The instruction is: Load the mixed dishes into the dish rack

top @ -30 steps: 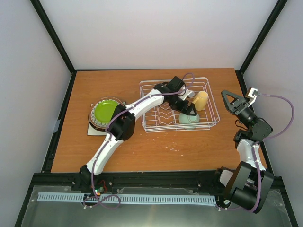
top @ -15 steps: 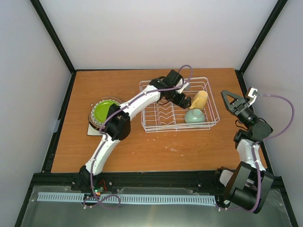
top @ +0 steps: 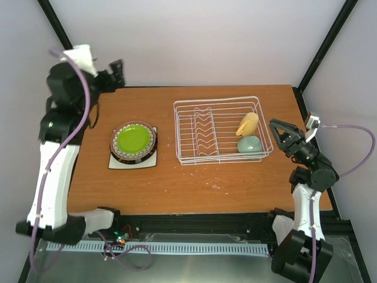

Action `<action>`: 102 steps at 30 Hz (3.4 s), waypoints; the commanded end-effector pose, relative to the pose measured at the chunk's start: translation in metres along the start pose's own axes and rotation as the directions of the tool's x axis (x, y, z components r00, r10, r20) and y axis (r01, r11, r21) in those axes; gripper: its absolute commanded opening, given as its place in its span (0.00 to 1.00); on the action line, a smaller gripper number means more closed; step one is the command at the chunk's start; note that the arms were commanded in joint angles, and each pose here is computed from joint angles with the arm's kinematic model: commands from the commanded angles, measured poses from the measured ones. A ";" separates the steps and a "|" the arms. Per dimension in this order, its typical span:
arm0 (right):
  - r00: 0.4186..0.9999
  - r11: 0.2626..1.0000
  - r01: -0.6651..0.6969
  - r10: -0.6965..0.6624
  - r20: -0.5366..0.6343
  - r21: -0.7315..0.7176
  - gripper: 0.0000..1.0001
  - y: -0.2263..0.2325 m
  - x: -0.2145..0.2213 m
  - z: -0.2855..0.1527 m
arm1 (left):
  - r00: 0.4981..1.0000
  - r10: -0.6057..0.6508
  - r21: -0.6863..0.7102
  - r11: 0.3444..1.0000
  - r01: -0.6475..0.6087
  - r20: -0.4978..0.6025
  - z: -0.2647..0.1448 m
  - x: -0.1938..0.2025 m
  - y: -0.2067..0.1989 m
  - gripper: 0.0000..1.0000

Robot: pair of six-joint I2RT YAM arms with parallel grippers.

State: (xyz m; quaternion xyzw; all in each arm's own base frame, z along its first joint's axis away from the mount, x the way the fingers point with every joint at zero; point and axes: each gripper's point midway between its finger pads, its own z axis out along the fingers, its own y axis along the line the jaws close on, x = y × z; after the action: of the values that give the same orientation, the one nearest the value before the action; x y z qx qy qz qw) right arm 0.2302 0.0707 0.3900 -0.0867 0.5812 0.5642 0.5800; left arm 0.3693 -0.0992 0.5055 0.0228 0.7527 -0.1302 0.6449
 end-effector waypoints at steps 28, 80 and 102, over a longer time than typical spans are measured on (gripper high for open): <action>0.925 0.842 0.297 -0.135 -0.356 0.451 0.43 0.001 0.035 -0.006 | 0.603 -0.421 -0.377 0.903 0.207 -0.677 0.007 0.353 0.182 0.45; 0.924 0.887 0.287 -0.157 -0.347 0.361 0.43 0.016 0.031 0.006 | 0.446 -0.490 -0.409 0.871 0.272 -0.749 0.014 0.440 0.185 0.01; 0.968 0.999 0.031 -0.019 -0.248 0.045 0.51 0.047 0.036 0.031 | 0.805 -0.348 0.273 0.813 0.515 -0.481 0.010 0.194 0.065 0.01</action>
State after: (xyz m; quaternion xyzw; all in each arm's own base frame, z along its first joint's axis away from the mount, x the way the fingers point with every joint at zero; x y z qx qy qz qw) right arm 0.2154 0.1171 0.3707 -0.1206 0.7106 0.4572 0.5211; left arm 0.3718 -0.0226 0.2249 -0.0858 0.8834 -0.2895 0.3584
